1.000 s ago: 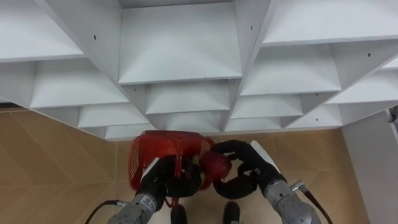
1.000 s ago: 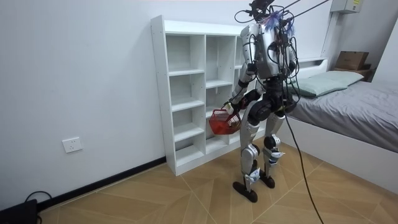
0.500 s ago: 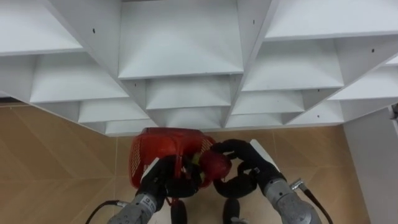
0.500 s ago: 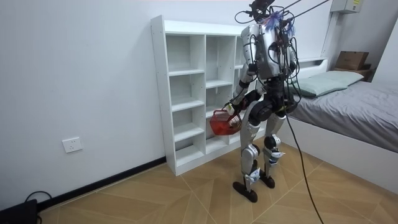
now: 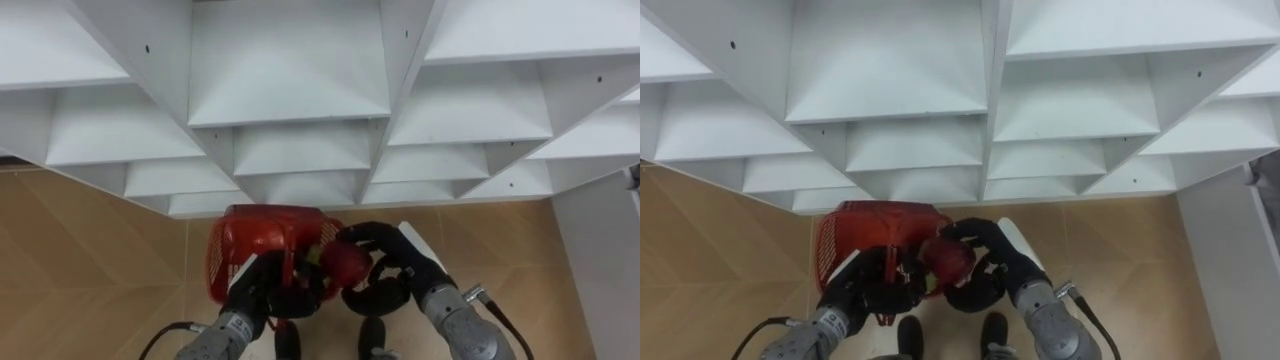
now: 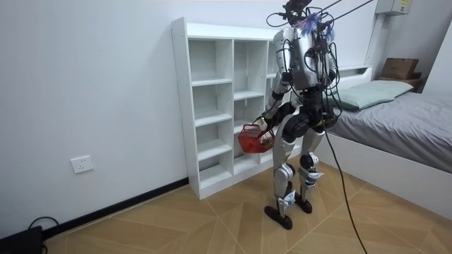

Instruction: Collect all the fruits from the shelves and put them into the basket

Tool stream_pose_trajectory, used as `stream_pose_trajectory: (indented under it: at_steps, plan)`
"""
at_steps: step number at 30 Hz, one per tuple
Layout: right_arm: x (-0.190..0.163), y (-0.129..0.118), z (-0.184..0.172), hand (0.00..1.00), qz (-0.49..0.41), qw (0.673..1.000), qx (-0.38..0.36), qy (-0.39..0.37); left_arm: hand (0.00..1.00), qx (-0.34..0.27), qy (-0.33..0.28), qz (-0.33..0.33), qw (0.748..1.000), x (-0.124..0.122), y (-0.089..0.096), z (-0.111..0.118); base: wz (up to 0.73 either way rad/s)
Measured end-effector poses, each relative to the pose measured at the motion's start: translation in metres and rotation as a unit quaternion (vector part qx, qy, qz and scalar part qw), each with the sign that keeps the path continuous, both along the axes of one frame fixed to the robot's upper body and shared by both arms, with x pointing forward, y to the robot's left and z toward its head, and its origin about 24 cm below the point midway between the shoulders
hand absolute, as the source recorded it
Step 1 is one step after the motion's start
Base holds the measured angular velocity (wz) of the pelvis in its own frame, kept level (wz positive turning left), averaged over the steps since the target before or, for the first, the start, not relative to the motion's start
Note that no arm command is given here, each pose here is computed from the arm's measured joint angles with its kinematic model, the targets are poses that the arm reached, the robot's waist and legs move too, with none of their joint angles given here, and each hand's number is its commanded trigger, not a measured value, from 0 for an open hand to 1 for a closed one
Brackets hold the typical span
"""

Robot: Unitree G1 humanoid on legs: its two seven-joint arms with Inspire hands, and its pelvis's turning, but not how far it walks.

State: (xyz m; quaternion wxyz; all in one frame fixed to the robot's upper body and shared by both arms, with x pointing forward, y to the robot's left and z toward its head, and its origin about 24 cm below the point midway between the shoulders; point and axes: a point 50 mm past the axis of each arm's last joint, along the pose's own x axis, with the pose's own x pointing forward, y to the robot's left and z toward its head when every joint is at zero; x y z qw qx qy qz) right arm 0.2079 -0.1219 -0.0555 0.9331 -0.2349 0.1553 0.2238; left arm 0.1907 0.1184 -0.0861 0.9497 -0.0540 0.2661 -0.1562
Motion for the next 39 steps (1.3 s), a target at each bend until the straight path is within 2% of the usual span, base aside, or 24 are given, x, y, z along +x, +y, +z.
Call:
stream_pose_trajectory:
  at_steps: [4, 31, 39]
  plan:
    - [-0.001, 0.009, 0.000, 0.00, 0.017, 1.000, 0.005, 0.003, 1.00, -0.014, 0.001, -0.024, 1.000, -0.001, -0.012, 0.001, 0.00]
    - [0.000, 0.010, 0.000, 0.00, 0.030, 1.000, 0.007, 0.007, 1.00, -0.026, -0.010, -0.047, 0.998, 0.005, -0.016, 0.005, 0.00]
    - [-0.002, 0.011, -0.005, 0.00, 0.029, 0.999, 0.013, 0.023, 1.00, -0.011, -0.003, -0.042, 0.999, 0.006, -0.011, 0.001, -0.02]
